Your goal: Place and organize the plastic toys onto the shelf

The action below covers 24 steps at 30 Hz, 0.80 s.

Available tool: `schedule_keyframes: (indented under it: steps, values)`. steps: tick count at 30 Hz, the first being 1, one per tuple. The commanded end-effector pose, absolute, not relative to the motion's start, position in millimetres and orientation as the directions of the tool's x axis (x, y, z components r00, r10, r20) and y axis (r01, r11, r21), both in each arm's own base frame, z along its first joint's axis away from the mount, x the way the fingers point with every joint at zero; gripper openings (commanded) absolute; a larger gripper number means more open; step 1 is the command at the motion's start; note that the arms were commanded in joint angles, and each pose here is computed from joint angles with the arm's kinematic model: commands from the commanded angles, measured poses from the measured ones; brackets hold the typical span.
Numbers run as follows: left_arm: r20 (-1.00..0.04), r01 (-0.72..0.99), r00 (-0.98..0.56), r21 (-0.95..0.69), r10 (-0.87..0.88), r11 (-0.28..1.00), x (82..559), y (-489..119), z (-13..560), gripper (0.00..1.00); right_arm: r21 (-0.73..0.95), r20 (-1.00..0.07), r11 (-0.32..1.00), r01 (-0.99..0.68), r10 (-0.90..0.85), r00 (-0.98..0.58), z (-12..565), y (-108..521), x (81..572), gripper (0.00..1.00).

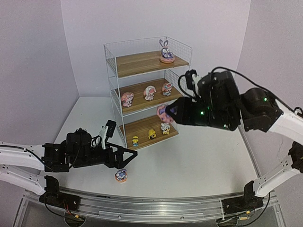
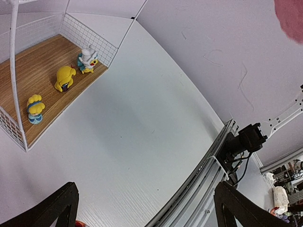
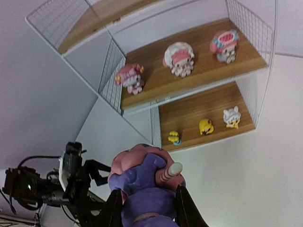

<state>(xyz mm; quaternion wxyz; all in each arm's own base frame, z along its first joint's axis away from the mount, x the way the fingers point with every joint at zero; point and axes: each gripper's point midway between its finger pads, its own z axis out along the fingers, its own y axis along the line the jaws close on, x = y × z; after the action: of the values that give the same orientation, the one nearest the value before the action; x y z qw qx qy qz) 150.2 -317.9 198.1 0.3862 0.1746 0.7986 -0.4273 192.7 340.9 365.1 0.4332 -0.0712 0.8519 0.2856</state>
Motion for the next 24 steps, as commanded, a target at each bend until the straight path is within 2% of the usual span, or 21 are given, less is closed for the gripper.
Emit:
schedule_keyframes:
  steps: [1, 6, 10, 24]
  values:
    - [-0.792, 0.615, -0.601, -0.545, -0.109, 0.569, 157.1, -315.1, 226.3, 1.0, 0.311, -0.852, 0.886, -0.345, 0.099, -0.515, 408.1, 321.9, 237.3, 0.0]
    - [-0.792, 0.604, -0.6, -0.543, -0.115, 0.583, 158.5, -310.7, 224.5, 1.0, 0.281, -0.893, 0.883, -0.374, 0.098, -0.439, 447.1, 339.4, 261.0, 0.0]
    - [-0.794, 0.601, -0.597, -0.539, -0.117, 0.59, 159.7, -309.8, 224.0, 1.0, 0.245, -0.925, 0.909, -0.338, 0.114, -0.363, 470.6, 344.5, 285.4, 0.0]
    - [-0.783, 0.589, -0.612, -0.544, -0.109, 0.598, 161.1, -314.0, 213.5, 1.0, 0.279, -0.933, 0.91, -0.306, 0.181, -0.311, 488.9, 364.6, 339.1, 0.0]
